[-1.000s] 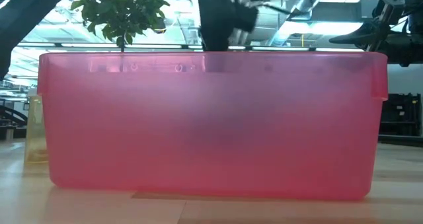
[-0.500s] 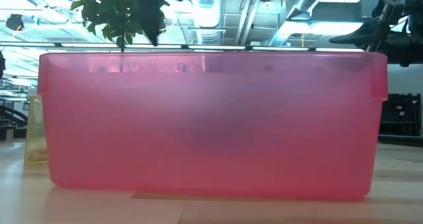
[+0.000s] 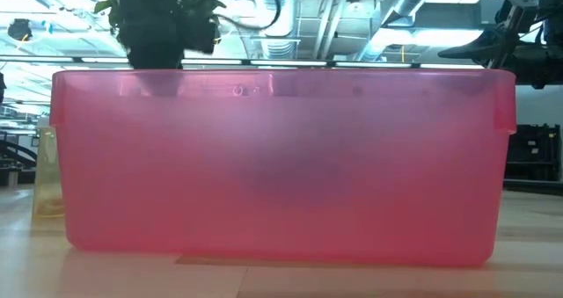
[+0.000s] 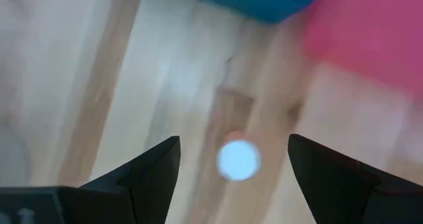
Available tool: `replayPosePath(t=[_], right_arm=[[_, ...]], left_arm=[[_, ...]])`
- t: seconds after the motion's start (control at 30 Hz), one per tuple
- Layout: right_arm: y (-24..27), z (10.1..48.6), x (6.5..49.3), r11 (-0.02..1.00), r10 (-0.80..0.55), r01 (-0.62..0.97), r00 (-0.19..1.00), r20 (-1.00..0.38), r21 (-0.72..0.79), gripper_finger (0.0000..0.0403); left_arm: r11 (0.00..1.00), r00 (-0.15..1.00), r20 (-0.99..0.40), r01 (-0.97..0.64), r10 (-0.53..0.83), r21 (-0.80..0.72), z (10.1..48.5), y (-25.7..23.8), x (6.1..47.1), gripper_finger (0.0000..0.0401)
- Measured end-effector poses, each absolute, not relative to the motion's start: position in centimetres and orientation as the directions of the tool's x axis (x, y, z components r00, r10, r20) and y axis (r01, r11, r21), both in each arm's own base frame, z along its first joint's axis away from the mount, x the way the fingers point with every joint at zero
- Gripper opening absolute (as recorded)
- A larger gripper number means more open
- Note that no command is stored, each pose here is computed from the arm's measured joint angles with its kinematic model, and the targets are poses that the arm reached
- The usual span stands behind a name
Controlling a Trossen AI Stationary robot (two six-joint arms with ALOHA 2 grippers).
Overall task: Pick and place medicine bottles into bin by pill shape (circle, oval)
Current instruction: Put the pink tablet bottle into the red bin
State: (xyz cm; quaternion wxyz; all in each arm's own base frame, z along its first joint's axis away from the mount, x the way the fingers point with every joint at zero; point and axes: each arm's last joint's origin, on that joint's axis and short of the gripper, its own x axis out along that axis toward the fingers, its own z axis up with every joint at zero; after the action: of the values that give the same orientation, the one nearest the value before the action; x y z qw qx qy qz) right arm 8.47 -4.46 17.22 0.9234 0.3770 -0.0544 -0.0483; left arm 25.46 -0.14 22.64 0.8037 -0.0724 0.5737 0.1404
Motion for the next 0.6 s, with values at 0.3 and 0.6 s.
replayPosePath(t=[0.3,0.6], right_arm=[[-4.5,17.2,8.5,0.711,-0.132,0.049,0.989,0.064,0.701,0.0205],[-4.5,17.2,8.5,0.711,-0.133,0.050,0.989,0.064,0.701,0.0205]], left_arm=[[0.959,0.259,-0.959,-0.280,0.113,0.037,19.9,-0.1,24.4,0.0275],[0.969,0.279,-0.952,-0.241,0.124,0.055,19.8,-0.1,24.5,0.0254]])
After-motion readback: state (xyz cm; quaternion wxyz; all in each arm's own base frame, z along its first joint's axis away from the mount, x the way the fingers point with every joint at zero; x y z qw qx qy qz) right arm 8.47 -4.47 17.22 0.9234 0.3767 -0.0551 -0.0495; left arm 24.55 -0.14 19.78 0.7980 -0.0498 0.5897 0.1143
